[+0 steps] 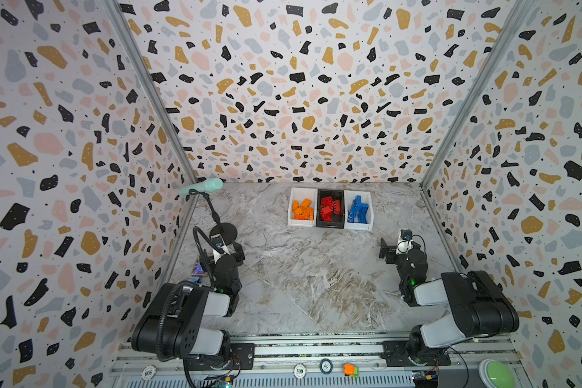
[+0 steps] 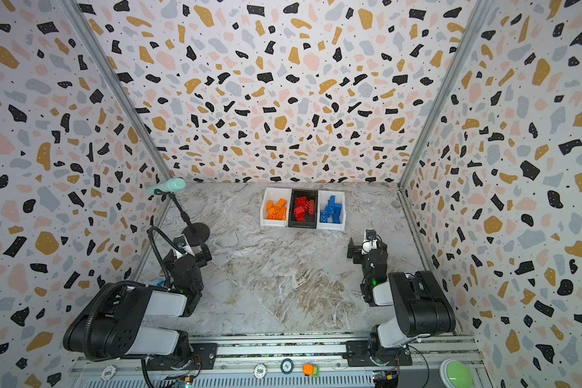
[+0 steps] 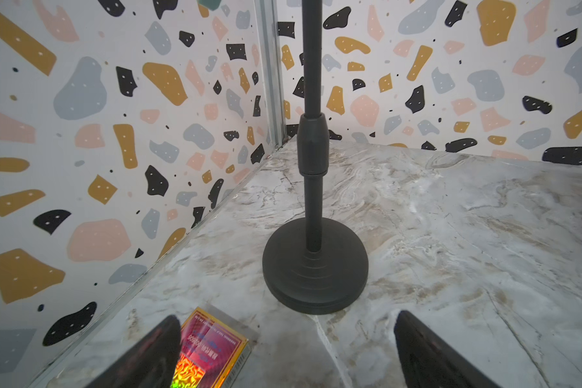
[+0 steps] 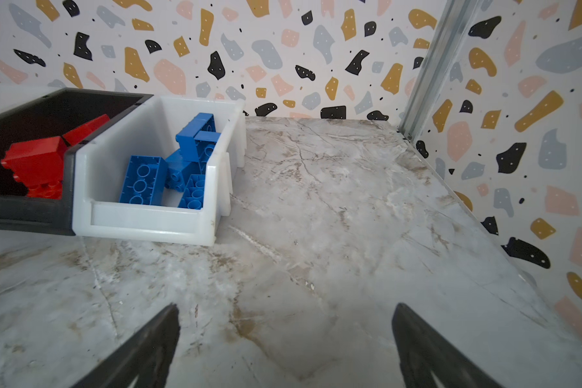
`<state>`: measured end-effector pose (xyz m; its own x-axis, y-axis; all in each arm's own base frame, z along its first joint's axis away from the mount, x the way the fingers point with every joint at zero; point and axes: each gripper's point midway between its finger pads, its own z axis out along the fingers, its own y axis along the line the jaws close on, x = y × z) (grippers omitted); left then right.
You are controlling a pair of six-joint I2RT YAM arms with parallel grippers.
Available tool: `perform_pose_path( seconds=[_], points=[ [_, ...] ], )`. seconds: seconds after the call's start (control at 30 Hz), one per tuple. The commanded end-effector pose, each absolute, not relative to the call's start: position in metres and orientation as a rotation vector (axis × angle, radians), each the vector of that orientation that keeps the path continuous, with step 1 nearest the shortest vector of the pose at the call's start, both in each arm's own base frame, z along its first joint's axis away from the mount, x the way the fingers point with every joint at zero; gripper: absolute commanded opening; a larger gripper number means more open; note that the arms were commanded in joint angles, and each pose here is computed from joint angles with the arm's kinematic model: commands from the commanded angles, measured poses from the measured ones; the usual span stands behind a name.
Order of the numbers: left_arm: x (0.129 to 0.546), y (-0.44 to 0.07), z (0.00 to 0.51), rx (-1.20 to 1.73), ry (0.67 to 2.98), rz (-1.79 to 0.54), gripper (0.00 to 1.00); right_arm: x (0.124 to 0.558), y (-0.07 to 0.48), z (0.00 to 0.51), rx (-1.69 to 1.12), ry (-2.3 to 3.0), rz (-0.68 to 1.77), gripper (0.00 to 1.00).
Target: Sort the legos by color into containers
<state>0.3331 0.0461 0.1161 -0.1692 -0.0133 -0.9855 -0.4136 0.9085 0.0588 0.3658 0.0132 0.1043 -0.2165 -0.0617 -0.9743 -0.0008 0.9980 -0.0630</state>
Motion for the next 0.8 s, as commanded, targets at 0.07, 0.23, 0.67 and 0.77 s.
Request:
perform_pose_path(
  seconds=[0.07,0.23,0.67,0.77],
  points=[
    [0.3390,0.0414,0.1356,-0.304,1.648,0.320,1.00,0.3696,0.0169,0.1220,-0.072,1.725,-0.041,0.99],
    [0.3384,0.0410,0.1358,-0.302,1.652,0.317,1.00,0.3695,0.0174,0.1230,-0.074,1.721,-0.040,0.99],
    [0.3389,0.0409,0.1358,-0.303,1.652,0.316,1.00,0.3696,0.0170,0.1231,-0.073,1.721,-0.041,0.99],
    [0.3388,0.0409,0.1355,-0.303,1.653,0.316,1.00,0.3697,0.0170,0.1225,-0.073,1.723,-0.041,0.99]
  ],
)
